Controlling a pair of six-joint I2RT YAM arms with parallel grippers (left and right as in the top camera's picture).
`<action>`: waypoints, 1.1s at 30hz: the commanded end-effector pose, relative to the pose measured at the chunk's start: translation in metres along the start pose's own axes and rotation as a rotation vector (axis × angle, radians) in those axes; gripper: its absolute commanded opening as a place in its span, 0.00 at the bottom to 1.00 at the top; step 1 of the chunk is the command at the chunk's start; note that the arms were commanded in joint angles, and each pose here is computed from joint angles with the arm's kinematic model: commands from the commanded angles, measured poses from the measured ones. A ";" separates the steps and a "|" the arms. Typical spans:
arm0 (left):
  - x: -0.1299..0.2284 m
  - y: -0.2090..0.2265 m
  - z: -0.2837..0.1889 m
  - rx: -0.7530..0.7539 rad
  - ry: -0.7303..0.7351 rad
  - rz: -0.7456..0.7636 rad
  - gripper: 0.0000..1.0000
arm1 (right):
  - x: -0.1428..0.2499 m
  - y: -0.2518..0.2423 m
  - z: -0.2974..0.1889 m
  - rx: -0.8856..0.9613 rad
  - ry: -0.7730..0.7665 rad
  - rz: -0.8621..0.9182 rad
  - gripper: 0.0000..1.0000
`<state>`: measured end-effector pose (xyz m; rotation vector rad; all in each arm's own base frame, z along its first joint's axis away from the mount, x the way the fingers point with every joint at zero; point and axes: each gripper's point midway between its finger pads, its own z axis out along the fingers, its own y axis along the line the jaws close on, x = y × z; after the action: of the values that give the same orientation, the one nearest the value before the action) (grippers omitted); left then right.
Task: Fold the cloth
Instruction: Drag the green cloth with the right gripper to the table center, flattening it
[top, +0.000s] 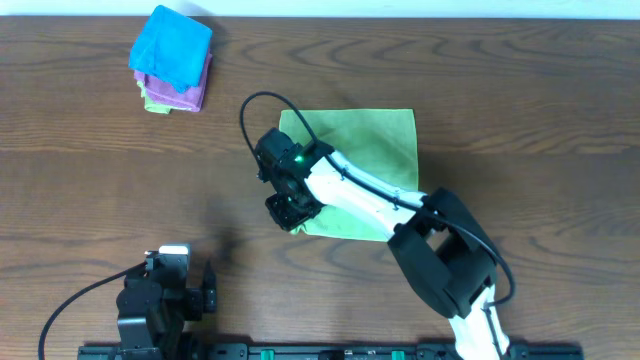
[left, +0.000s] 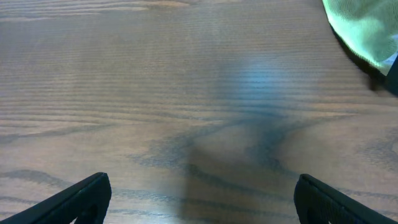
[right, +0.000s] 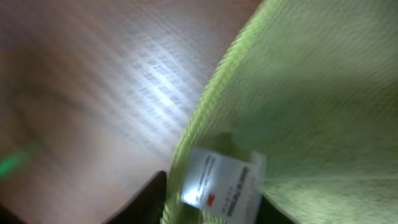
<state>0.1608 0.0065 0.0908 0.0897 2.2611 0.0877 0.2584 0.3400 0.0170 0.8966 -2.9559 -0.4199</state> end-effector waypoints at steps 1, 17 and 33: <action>0.003 0.001 0.000 -0.007 0.009 0.009 0.95 | -0.004 0.022 -0.028 -0.055 -0.066 -0.045 0.45; 0.003 0.001 0.000 -0.007 0.009 0.010 0.95 | -0.015 0.052 -0.172 -0.100 -0.425 -0.137 0.64; 0.003 0.001 0.000 -0.005 0.008 0.009 0.95 | 0.072 -0.029 -0.239 0.043 -0.514 -0.100 0.64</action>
<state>0.1609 0.0065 0.0909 0.0896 2.2607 0.0877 0.2445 0.2359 0.2400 1.0780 -3.3718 -0.7137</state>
